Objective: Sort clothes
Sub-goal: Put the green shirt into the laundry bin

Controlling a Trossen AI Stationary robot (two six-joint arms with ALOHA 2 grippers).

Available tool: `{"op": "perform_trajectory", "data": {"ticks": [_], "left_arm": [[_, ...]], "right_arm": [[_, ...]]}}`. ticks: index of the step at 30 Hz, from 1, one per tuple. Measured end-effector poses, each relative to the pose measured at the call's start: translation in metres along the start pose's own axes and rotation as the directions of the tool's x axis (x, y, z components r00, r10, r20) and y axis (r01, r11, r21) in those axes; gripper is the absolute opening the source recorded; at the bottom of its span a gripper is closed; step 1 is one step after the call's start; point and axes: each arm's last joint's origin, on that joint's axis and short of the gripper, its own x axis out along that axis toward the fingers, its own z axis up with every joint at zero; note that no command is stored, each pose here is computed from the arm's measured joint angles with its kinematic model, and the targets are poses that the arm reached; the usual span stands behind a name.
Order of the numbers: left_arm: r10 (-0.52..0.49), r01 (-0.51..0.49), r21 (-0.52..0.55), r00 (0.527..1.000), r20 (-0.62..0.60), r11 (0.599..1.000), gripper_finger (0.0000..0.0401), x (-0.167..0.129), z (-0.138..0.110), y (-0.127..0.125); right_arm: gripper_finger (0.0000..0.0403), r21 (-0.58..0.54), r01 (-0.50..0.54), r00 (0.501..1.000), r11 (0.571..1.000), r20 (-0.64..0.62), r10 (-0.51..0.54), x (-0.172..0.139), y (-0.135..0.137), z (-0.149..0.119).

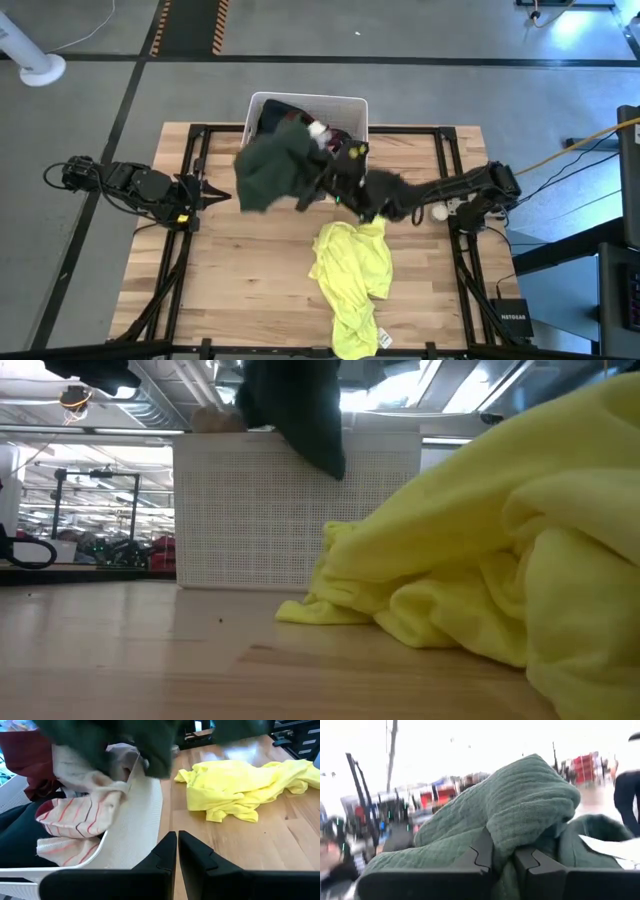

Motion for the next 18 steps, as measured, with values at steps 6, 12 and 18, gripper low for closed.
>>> {"op": "perform_trajectory", "data": {"ticks": [6,12,18], "left_arm": [[0.0,0.0,0.0,1.0,0.0,1.0,0.0013,0.0,0.0,0.0],[0.0,0.0,0.005,1.0,0.0,1.0,0.0013,0.0,0.0,0.0],[0.0,0.0,0.008,1.0,0.0,1.0,0.0013,0.0,0.0,0.0]], "right_arm": [[0.0032,0.045,-0.004,0.987,0.999,0.159,-0.003,0.032,-0.037,0.042],[0.0032,0.011,0.011,0.979,1.0,0.205,-0.013,0.058,-0.065,0.085],[0.0032,-0.091,0.11,0.993,0.99,-0.024,-0.113,0.07,-0.087,0.07]]}}
